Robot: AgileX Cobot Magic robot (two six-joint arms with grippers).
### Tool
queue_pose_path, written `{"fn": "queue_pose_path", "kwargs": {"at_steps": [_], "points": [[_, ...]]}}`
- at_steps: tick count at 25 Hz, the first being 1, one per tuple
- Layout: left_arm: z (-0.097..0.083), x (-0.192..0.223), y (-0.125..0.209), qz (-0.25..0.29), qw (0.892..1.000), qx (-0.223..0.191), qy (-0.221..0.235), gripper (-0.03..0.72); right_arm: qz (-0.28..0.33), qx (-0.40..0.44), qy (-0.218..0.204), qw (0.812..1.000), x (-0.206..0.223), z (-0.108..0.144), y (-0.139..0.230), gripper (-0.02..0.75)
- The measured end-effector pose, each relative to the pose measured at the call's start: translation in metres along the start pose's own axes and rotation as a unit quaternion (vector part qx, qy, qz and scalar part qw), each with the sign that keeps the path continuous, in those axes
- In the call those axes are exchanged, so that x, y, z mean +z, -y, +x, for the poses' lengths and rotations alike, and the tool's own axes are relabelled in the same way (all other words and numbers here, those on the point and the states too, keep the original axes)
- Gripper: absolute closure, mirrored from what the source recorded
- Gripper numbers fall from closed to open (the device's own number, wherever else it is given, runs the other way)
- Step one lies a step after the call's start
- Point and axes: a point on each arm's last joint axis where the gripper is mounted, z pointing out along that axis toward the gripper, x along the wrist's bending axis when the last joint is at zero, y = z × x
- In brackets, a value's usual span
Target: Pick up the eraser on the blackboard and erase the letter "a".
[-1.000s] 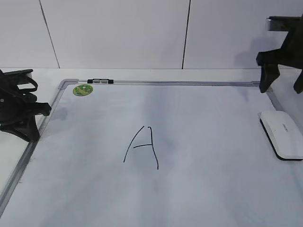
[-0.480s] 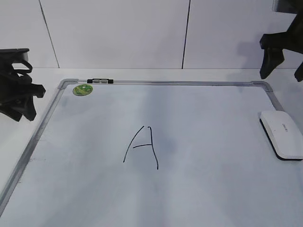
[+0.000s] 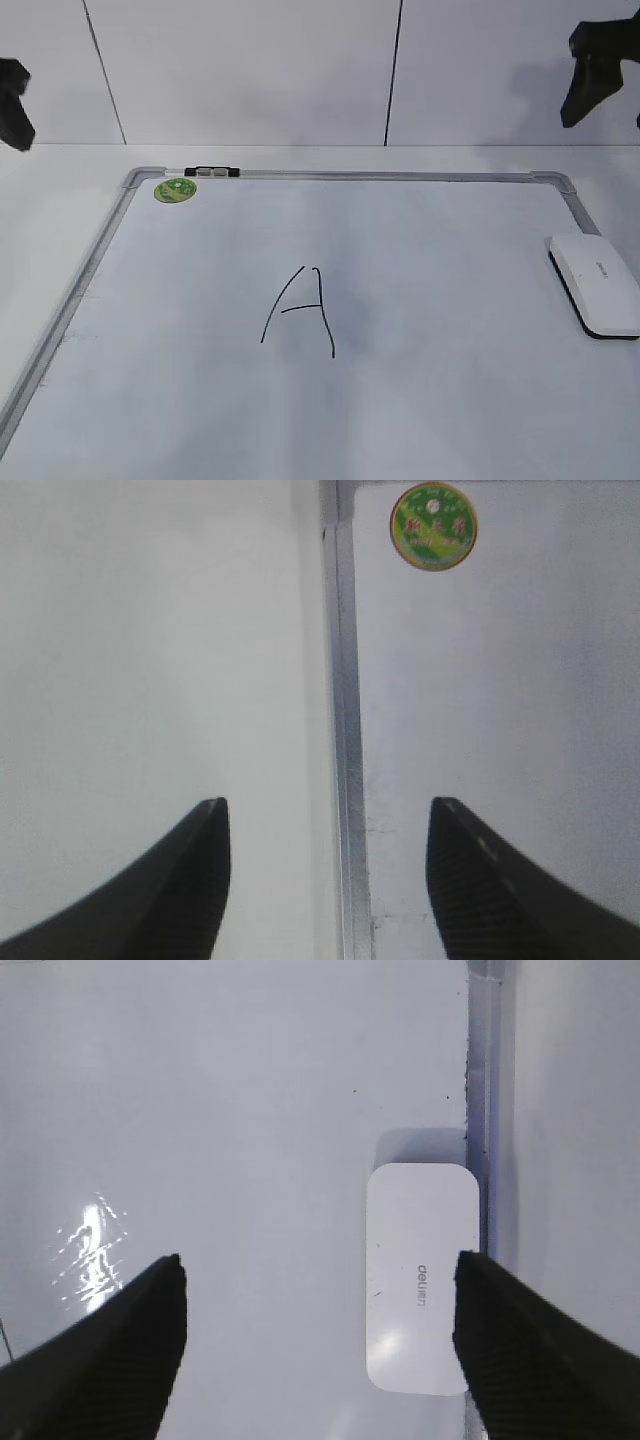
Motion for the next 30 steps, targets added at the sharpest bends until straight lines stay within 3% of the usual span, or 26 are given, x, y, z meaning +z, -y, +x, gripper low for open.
{"fn": "queue_pose_path", "kwargs": {"at_steps": [10,16,19,24,30], "points": [[-0.007,-0.149,0.047,-0.146,0.989,0.006,0.015,0.201,-0.084,-0.011,-0.054,0.995,-0.075,0.017,0.022,0.104],[-0.006,-0.211,0.098,-0.188,0.982,0.016,0.010,0.201,-0.107,-0.069,-0.072,0.989,-0.098,0.050,0.039,0.104],[-0.003,-0.233,0.123,-0.202,0.979,0.020,-0.002,0.201,-0.114,-0.094,-0.074,0.986,-0.110,0.059,0.056,0.107],[-0.004,-0.264,0.159,-0.254,0.967,0.027,0.010,0.200,-0.147,-0.085,-0.076,0.983,-0.141,0.053,0.092,0.119],[-0.002,-0.266,0.196,-0.270,0.962,0.035,0.029,0.200,-0.187,-0.079,-0.081,0.976,-0.170,0.042,0.144,0.125]]}}
